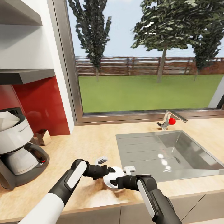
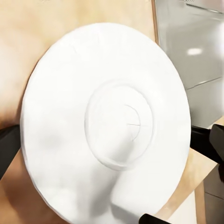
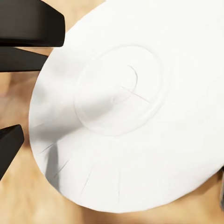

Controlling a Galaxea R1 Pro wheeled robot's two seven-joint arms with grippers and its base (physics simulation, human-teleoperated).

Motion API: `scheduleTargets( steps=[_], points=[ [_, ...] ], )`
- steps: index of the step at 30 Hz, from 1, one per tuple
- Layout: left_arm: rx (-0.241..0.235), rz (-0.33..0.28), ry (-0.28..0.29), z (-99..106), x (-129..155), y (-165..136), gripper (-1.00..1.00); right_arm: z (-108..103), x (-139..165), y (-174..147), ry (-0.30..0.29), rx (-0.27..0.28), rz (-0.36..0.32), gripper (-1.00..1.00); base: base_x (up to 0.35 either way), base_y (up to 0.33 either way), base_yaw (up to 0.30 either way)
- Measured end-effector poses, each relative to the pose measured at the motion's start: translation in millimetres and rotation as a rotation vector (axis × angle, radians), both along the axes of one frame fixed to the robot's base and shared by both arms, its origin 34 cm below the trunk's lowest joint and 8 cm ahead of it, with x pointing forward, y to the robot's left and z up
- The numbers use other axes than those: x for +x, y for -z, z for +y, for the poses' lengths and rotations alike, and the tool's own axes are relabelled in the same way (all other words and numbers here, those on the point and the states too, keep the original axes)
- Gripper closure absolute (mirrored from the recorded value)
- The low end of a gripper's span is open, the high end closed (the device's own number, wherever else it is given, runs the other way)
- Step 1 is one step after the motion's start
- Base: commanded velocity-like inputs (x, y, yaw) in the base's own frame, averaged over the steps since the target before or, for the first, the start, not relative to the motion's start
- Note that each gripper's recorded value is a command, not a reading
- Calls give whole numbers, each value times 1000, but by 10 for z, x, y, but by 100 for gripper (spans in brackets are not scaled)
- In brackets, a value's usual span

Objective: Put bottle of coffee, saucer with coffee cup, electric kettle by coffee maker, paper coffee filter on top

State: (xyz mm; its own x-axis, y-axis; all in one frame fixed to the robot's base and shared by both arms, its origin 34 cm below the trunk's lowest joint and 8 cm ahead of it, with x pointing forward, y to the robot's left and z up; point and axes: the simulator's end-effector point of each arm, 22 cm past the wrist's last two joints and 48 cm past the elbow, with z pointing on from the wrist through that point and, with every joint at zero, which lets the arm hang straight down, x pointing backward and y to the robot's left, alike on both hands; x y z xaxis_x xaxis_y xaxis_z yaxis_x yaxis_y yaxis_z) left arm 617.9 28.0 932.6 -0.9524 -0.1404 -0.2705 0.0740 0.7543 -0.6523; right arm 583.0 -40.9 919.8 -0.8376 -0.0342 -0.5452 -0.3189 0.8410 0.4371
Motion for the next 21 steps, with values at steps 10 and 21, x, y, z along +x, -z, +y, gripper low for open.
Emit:
scheduleTargets(
  steps=[10, 21],
  points=[
    [1, 0, 0, 6, 1, 1, -100, -27, -8, 47, 0, -15, 4, 100, 0, 0, 0],
    [39, -7, 5, 70, 9, 51, -100, -56, -76, 186, -2, -31, 38, 100, 0, 0, 0]
  ],
)
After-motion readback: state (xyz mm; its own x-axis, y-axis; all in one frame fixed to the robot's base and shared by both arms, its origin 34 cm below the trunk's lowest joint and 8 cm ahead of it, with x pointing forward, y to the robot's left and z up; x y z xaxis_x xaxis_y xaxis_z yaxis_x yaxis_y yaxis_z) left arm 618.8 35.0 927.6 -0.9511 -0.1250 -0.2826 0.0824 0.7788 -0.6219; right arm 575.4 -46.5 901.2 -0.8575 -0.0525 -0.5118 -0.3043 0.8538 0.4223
